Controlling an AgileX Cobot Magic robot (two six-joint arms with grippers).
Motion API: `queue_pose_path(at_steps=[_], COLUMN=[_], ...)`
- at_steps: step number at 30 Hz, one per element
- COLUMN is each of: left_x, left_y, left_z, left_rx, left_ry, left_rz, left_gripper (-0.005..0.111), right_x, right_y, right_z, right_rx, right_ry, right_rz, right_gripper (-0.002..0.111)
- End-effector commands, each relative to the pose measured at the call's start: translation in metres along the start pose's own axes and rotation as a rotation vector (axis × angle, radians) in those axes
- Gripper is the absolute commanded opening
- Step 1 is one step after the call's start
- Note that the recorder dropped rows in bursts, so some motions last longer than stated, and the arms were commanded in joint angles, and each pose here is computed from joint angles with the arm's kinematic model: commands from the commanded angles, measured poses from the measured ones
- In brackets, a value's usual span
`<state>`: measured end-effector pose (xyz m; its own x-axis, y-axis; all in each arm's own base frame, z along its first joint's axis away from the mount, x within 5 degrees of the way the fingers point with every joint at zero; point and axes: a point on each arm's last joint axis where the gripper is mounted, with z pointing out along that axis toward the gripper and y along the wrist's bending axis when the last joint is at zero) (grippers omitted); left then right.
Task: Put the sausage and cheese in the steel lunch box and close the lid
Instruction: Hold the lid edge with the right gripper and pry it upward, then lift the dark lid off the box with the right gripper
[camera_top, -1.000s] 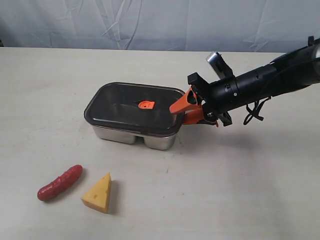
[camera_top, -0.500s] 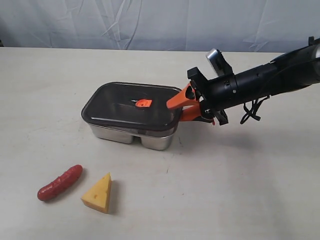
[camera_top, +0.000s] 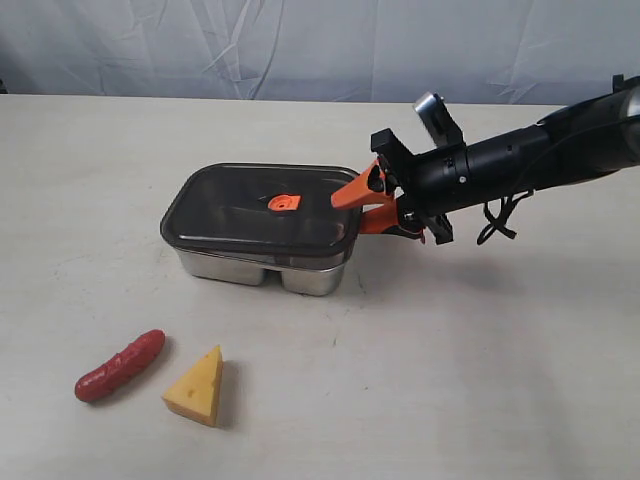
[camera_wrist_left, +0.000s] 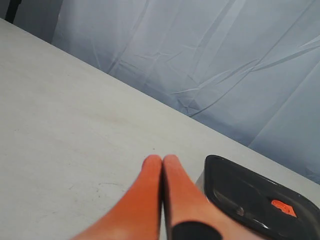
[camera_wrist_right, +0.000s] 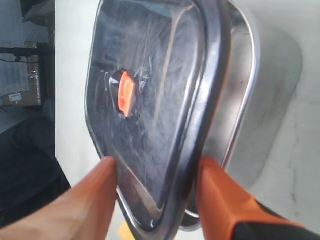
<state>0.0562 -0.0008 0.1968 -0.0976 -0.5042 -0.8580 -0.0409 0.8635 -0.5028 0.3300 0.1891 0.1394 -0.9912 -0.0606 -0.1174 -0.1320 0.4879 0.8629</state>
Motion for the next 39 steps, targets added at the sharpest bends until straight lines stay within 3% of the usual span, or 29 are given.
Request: queue_pose_path(at_steps=[1,6,8,9,10,17,31,39], left_x=[0.001,0.001,0.001,0.001,0.001,0.002,0.002,0.002], left_y=[0.0,0.0,0.0,0.0,0.0,0.0,0.001,0.001], left_z=[0.0,0.0,0.0,0.0,0.0,0.0,0.0,0.0], left_rx=[0.006,0.006,0.006,0.006,0.006,0.004,0.003,0.003], left_ry=[0.005,0.005,0.005,0.005,0.005,0.008,0.01,0.01], left_rz=[0.0,0.0,0.0,0.0,0.0,0.0,0.0,0.0], left_gripper=[0.0,0.0,0.0,0.0,0.0,0.0,0.0,0.0], right_x=[-0.002,0.0,0.0,0.0,0.0,0.002,-0.005,0.0], right_y=[0.003,0.007,0.007,0.007,0.007,0.015,0.079,0.085], right_z=[0.003,0.011,0.013,0.013,0.013,0.01,-0.05,-0.052], right_rx=[0.029,0.043,0.055,0.054,0.054,0.02,0.038,0.011], right_ry=[-0.036,-0.036,-0.041,-0.04,-0.04,-0.025,-0.239,-0.211], right_rz=[-0.063,-0.09,-0.093,-0.093,-0.093,-0.123,-0.339,-0.362], right_gripper=[0.047,0.044,0.024,0.006,-0.001,0.0,-0.001,-0.001])
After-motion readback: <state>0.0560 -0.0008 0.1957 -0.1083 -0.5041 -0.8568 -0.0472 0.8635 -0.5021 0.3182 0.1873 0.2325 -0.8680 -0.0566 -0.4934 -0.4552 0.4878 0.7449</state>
